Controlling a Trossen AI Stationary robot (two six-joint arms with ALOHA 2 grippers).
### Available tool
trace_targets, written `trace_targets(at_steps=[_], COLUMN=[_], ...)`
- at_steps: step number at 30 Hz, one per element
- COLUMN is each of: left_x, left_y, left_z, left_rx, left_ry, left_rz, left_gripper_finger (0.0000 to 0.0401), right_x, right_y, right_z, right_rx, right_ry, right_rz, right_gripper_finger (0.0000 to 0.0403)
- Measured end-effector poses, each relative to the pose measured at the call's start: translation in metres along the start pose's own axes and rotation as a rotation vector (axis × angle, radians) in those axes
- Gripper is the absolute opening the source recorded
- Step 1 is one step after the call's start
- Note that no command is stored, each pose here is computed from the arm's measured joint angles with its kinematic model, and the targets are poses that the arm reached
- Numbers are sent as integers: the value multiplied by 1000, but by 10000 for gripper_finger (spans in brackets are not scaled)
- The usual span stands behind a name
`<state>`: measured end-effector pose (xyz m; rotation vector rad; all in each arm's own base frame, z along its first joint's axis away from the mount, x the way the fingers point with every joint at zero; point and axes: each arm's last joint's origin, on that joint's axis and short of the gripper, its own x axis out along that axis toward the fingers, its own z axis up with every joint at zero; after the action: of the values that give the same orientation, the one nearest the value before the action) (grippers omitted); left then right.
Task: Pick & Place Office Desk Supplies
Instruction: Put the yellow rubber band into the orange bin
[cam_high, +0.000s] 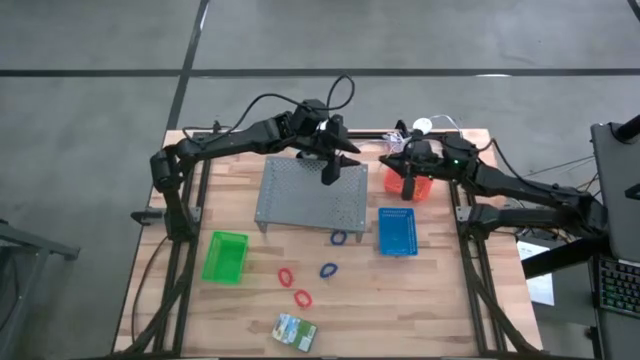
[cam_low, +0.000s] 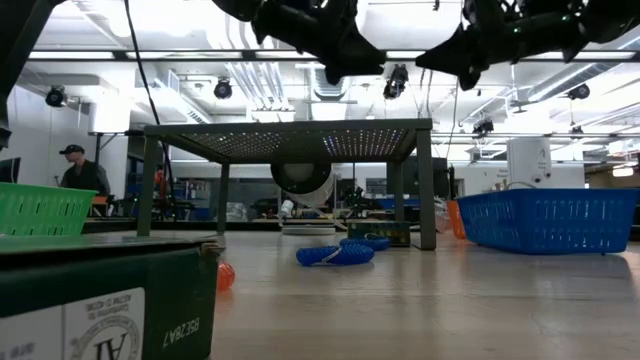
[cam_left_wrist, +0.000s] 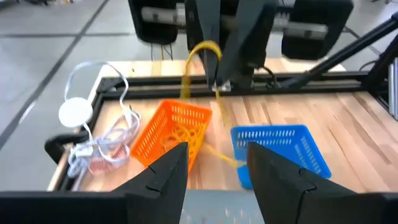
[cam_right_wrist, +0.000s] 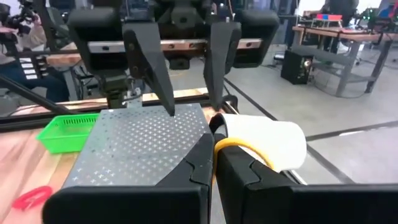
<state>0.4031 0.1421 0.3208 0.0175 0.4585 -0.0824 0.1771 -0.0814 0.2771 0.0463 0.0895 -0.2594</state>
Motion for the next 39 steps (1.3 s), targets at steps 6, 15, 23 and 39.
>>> trace_targets(at_steps=[6,15,23,39], left_x=[0,0,-13,-70], left_y=[-2,-6,-15,-40], left_z=[-4,-7,4,22], left_rx=[-17,11,23,90], left_ry=[43,59,-13,-104], left_rz=[-12,-119,-271,-253], left_gripper_finger=[165,165,165,164], right_x=[-10,-30,-44,-48], right_y=[-1,1,0,0], right_z=[-1,-6,-15,-15], right_rx=[20,146,228,338], right_ry=[42,117,242,345], right_rz=[-103,-190,-341,-384], right_gripper_finger=[8,8,8,8])
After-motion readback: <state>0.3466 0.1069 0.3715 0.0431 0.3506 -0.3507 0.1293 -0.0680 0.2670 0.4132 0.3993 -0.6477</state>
